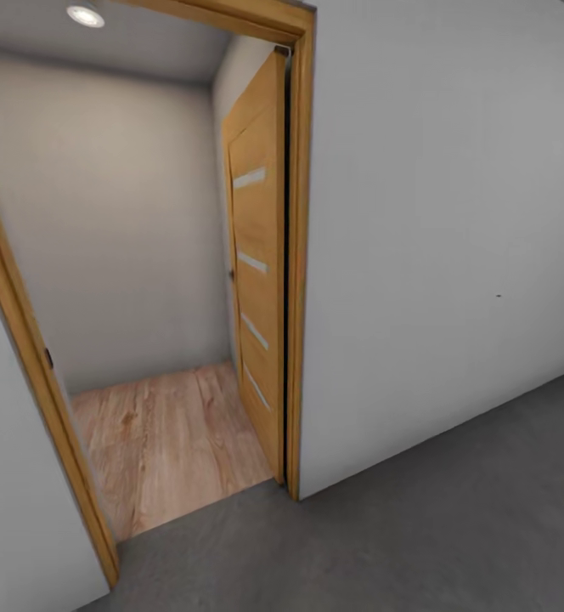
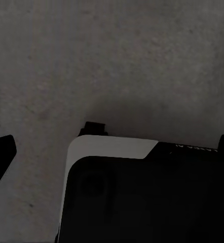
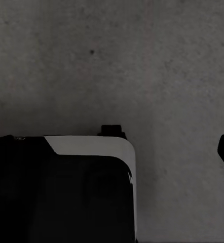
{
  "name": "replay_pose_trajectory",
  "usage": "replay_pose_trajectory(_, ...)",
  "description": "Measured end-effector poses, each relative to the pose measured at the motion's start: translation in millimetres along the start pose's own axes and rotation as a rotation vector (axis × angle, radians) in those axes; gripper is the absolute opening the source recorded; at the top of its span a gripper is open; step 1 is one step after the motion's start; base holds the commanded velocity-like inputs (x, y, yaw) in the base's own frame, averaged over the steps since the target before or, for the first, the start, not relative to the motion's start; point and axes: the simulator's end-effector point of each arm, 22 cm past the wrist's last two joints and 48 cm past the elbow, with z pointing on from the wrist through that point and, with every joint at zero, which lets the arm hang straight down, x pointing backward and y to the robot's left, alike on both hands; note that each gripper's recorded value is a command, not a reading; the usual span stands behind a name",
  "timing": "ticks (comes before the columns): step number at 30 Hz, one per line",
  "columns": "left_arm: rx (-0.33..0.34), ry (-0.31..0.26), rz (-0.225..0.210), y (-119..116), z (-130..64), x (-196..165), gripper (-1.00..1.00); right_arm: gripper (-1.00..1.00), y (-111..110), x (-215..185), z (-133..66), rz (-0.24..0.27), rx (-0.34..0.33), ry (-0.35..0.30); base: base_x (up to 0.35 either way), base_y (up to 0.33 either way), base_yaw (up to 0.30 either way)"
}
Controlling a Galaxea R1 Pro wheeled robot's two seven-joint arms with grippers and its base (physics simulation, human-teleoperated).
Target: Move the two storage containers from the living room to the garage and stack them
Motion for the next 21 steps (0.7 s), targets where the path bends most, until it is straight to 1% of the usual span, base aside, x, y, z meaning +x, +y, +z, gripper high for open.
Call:
replay_pose_trajectory(3,0.000,0.000,0.000,0.0,0.0,0.0,1.00,1.00,1.6,-0.2,0.0,-0.005,-0.007,-0.001,0.323,0.000,0.034)
replay_pose_trajectory(6,0.000,0.000,0.000,0.0,0.0,0.0,1.00,1.00,1.7,-0.8,0.0,-0.008,-0.007,-0.003,0.323,0.000,0.185)
replay_pose_trajectory(21,0.000,0.000,0.000,0.0,0.0,0.0,1.00,1.00,2.2,-1.3,-0.1,-0.007,-0.002,-0.007,0.323,0.000,0.260)
